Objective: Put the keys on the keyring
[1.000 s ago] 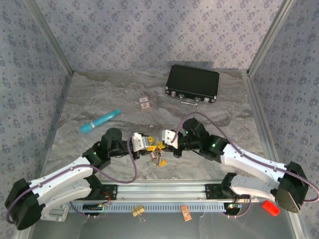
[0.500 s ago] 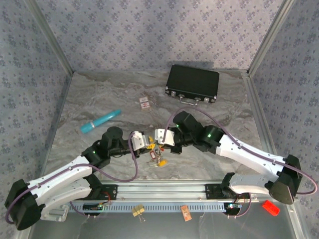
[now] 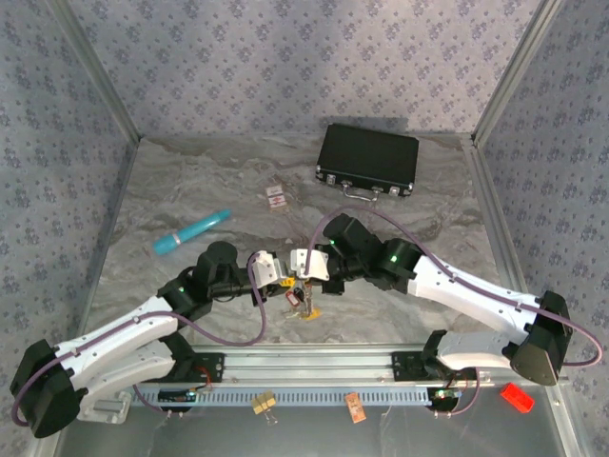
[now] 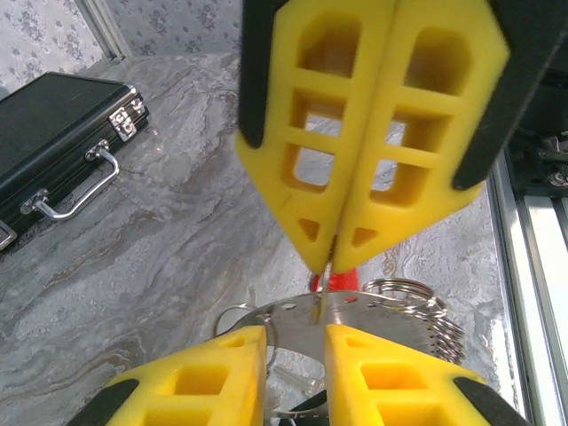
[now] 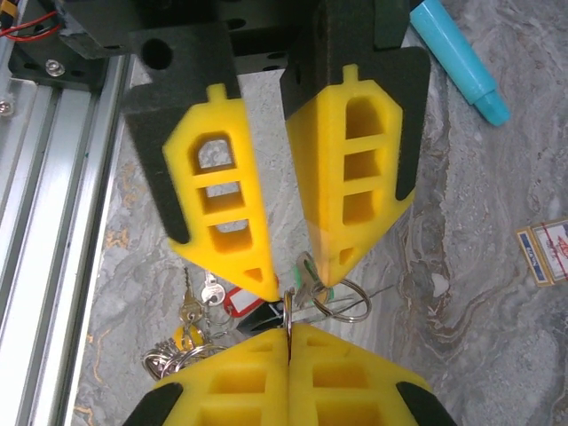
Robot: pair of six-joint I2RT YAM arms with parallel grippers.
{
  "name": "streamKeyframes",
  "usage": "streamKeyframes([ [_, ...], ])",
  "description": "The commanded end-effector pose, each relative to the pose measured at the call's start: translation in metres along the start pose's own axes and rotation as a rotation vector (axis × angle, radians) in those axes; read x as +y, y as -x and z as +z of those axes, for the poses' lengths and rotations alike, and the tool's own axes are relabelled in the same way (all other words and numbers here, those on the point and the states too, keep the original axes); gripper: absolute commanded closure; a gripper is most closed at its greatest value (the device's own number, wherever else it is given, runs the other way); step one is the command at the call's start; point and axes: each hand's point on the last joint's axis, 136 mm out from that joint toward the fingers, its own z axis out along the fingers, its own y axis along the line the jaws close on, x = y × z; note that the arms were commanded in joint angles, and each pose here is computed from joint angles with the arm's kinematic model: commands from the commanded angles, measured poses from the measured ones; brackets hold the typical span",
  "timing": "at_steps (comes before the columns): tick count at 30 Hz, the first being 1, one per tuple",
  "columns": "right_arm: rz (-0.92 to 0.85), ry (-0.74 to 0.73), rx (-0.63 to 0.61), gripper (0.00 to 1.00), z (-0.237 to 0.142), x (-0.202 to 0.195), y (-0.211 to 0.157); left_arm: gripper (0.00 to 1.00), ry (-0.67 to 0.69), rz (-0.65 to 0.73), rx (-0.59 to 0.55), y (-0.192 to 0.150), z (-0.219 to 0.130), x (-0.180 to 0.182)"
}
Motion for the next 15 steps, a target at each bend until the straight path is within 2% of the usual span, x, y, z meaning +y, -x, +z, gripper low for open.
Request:
streamKeyframes([
  [1, -0.014, -0.044, -0.030, 1.00, -0.006, -0.007, 0.008, 0.75, -0.026, 0.014, -0.057, 0.022, -0.004, -0.003],
  [9, -0.008, -0.020, -0.060, 1.00, -0.004, -0.002, 0.014, 0.77, -0.036, 0.012, -0.080, 0.028, -0.002, -0.004],
  [15, 0.000, 0.007, -0.074, 1.00, -0.002, 0.005, 0.015, 0.88, -0.036, 0.015, -0.099, 0.033, -0.002, -0.003],
])
